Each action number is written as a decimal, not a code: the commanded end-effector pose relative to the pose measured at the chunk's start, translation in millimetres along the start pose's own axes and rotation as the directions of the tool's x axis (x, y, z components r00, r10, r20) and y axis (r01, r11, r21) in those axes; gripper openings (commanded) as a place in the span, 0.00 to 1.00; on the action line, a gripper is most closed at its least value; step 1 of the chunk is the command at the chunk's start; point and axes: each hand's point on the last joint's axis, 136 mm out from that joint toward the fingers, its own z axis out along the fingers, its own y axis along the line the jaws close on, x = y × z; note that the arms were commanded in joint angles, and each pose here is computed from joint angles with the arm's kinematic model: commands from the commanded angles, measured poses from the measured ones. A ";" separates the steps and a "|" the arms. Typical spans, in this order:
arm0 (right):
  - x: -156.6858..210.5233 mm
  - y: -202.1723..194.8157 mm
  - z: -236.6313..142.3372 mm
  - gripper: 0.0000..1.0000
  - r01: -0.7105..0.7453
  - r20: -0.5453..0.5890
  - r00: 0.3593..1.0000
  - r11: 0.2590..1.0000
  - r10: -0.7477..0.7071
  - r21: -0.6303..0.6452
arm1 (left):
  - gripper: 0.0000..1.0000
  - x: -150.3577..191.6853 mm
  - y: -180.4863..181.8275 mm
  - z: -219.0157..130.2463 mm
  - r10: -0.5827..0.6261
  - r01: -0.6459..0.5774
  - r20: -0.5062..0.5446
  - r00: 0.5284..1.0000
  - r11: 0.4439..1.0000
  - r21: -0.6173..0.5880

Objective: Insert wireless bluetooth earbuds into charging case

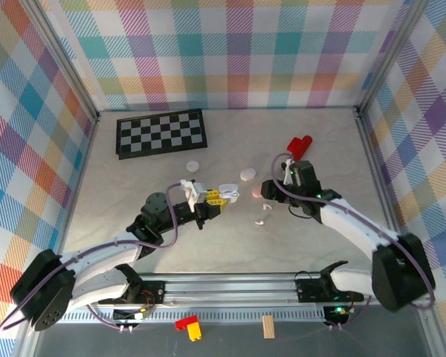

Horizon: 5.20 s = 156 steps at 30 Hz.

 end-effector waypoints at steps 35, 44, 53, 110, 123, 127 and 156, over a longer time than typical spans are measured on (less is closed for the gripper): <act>69.8 -26.2 56.3 0.26 -0.035 -0.331 0.942 0.998 0.048 0.044 | 0.10 8.0 5.2 -12.7 0.073 -0.075 -0.042 0.996 0.996 -0.049; 68.0 -33.0 53.5 0.16 -0.011 -0.335 0.941 0.995 0.044 0.099 | 0.10 10.1 5.8 -17.6 0.072 -0.075 -0.044 0.996 0.995 -0.064; 60.5 -53.0 37.8 0.14 0.131 -0.336 0.941 0.945 -0.024 0.299 | 0.10 12.8 22.1 -28.8 0.018 -0.014 0.029 0.999 0.992 -0.126; 64.7 24.5 56.4 0.32 0.322 -0.410 0.887 0.921 -0.213 0.218 | 0.10 18.6 29.8 -40.9 0.008 -0.006 0.011 1.000 0.986 -0.169; 40.4 41.3 40.5 0.50 0.148 -0.238 0.964 0.983 -0.118 0.112 | 0.10 15.3 34.3 -52.9 0.023 -0.013 0.042 0.999 0.975 -0.223; 37.6 41.7 44.9 0.49 0.046 -0.245 0.968 0.999 -0.047 -0.008 | 0.10 15.4 28.5 -50.2 0.022 -0.015 0.036 0.999 0.983 -0.185; 68.6 22.2 73.9 0.36 0.023 -0.430 0.901 0.997 -0.054 -0.078 | 0.11 17.8 31.9 -43.4 0.015 -0.013 0.006 1.000 0.983 -0.182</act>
